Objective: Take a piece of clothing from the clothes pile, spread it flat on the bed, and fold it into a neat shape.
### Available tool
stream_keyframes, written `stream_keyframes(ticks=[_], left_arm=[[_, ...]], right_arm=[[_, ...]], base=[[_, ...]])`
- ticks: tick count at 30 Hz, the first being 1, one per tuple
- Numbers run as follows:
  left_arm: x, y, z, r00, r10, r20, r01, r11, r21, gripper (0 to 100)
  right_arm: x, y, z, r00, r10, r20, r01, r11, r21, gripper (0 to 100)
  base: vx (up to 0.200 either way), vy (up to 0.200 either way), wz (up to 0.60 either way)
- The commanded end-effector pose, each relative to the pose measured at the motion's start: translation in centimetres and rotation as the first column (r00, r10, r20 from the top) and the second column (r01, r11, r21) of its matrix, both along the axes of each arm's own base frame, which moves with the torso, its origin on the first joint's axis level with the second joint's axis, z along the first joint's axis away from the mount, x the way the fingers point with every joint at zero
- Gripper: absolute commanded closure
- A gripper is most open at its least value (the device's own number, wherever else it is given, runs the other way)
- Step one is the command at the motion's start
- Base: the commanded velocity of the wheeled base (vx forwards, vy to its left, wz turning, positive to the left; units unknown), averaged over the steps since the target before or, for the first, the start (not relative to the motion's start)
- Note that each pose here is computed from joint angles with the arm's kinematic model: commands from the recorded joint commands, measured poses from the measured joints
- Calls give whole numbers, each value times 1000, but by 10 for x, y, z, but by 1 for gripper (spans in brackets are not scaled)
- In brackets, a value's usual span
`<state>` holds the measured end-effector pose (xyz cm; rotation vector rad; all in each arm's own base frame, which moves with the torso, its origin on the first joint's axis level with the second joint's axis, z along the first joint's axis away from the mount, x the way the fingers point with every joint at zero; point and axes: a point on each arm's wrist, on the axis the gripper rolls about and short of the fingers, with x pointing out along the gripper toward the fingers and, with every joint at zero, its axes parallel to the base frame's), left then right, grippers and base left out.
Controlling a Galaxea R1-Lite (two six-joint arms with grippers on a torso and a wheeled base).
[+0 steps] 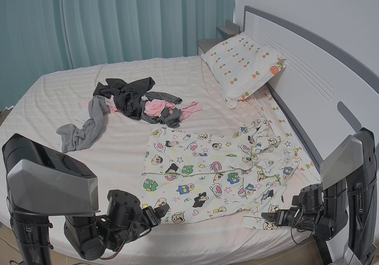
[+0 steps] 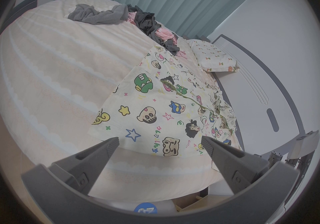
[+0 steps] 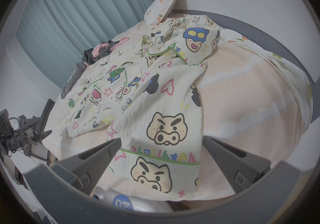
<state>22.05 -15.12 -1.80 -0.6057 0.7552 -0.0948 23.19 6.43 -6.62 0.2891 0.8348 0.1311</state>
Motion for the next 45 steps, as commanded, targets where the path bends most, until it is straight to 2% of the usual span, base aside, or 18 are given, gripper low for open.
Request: stream_keyframes(ticks=[1,5,6,17,27,31,34,37,45], left_arm=[[0,1,1,1000,3,4,-3,1000,-2,0],[0,1,1,1000,3,4,-3,1000,-2,0],[0,1,1,1000,3,3,-3,1000,-1,0],[-2,7,0,1000,20,-11,-20,1000,11,0],[-14,16,5,999,21,-31,-20,999,26,0],[-19,19,4,999,21,-45,-19,999,36,0],[-22,21,4,998,21,-53,-19,999,42,0],[-23,22,4,998,22,-59,-20,999,45,0],[-30,31,11,998,36,-60,-33,998,46,0]], right_arm=[[1,0,0,1000,6,8,-6,1000,4,0],[1,1,0,1000,26,4,-26,999,26,0],[1,1,0,1000,26,3,-26,999,25,100],[-11,-3,2,999,23,-37,-23,1000,3,100],[-27,-21,7,996,58,-75,-65,992,-106,100],[-26,-28,6,997,29,-72,-40,986,-160,100],[-28,-33,5,995,33,-95,-50,981,-188,100],[-33,-33,5,988,48,-146,-78,976,-204,100],[-35,-36,9,986,48,-161,-86,968,-235,100]], base=[[0,0,0],[0,0,0],[0,0,0],[0,0,0],[0,0,0],[0,0,0],[0,0,0],[0,0,0],[0,0,0]])
